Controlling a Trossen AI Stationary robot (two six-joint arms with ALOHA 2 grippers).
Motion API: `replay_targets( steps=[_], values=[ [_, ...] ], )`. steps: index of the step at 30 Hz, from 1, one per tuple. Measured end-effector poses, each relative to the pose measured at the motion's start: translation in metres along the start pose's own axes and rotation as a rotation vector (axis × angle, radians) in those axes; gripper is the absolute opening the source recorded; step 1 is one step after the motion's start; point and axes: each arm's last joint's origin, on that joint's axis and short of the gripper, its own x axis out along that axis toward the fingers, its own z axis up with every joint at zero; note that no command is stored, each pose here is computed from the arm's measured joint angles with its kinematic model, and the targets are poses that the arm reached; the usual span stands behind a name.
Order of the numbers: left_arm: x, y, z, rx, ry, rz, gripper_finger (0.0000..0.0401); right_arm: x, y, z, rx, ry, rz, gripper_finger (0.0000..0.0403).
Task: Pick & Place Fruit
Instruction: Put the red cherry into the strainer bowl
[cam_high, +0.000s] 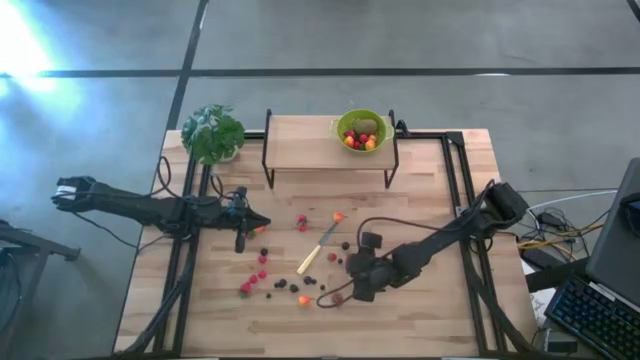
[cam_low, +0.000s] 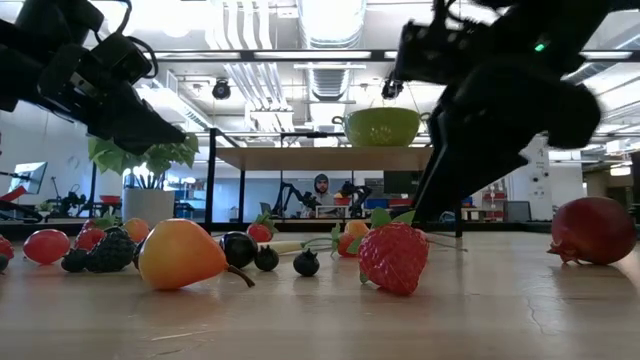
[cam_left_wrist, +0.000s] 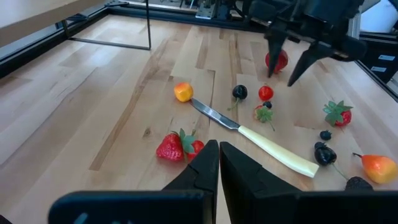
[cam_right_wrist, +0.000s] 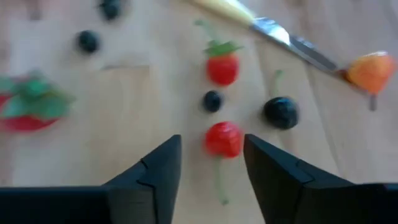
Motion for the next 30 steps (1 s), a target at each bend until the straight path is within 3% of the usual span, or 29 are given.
replay_targets(
  steps=[6, 14, 30],
  values=[
    [0.000, 0.000, -0.001, 0.001, 0.006, 0.001, 0.0020, 0.011, -0.007, 0.001, 0.015, 0.018, -0.028, 0.0212],
    [0.000, 0.000, -0.001, 0.001, 0.008, 0.002, 0.0020, 0.020, -0.006, -0.004, 0.021, 0.037, -0.032, 0.0226],
    [0.000, 0.000, -0.002, 0.002, 0.015, 0.002, 0.0020, 0.034, -0.015, -0.012, 0.079, 0.007, -0.021, 0.0153]
  ],
)
